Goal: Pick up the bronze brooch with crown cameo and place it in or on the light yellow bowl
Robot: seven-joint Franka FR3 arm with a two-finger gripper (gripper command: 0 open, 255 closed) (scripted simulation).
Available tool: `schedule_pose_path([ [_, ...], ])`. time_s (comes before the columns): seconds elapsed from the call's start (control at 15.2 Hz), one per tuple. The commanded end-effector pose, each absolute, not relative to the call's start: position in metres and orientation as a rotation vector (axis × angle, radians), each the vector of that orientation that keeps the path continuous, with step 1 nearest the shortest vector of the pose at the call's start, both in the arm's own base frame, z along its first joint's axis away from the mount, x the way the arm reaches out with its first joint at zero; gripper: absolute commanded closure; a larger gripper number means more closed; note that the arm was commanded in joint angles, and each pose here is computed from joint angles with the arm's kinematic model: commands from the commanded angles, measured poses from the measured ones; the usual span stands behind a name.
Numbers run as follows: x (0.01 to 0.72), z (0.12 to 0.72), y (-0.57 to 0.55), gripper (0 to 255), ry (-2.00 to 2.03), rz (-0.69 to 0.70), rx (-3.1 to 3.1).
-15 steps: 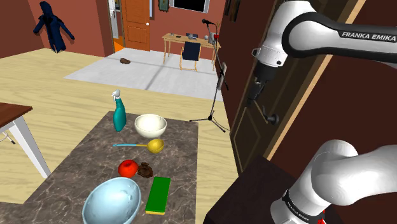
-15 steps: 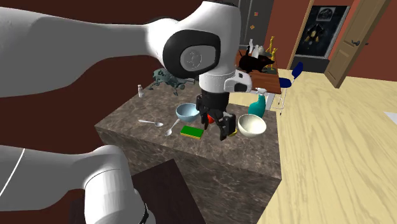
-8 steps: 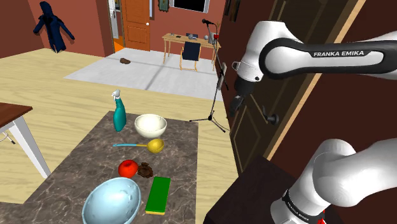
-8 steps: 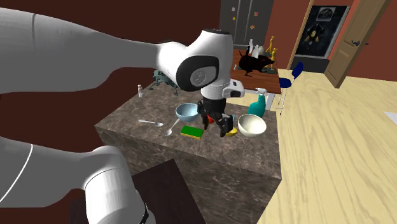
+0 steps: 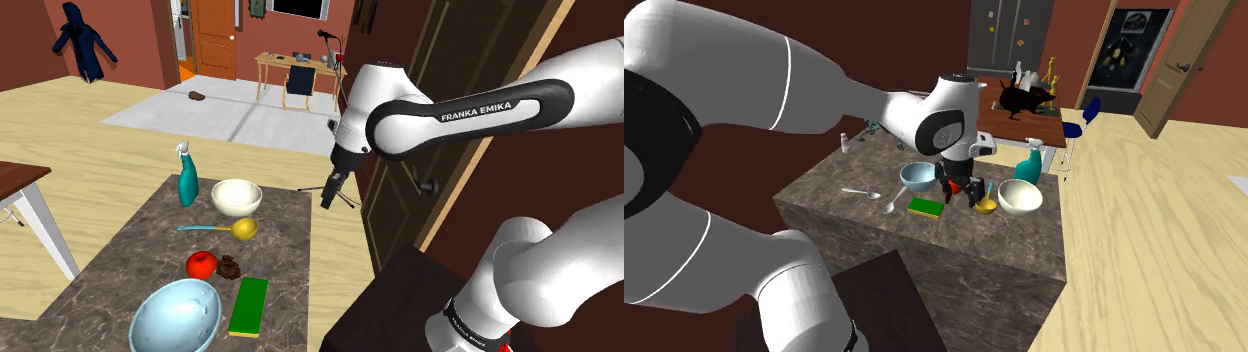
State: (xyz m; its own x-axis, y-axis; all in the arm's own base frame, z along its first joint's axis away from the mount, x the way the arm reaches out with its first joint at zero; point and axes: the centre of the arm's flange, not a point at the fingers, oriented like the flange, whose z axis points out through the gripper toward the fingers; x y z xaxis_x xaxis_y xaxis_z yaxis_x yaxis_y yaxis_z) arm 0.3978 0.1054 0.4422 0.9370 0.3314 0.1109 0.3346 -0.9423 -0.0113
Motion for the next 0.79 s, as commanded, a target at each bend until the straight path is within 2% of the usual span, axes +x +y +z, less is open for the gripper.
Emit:
schedule_pose_path([
  [0.0,0.407,0.427,0.124,0,-0.570,-0.188,-3.052],
  [0.73,0.451,0.344,0.229,0,-0.805,-0.275,-2.992],
])
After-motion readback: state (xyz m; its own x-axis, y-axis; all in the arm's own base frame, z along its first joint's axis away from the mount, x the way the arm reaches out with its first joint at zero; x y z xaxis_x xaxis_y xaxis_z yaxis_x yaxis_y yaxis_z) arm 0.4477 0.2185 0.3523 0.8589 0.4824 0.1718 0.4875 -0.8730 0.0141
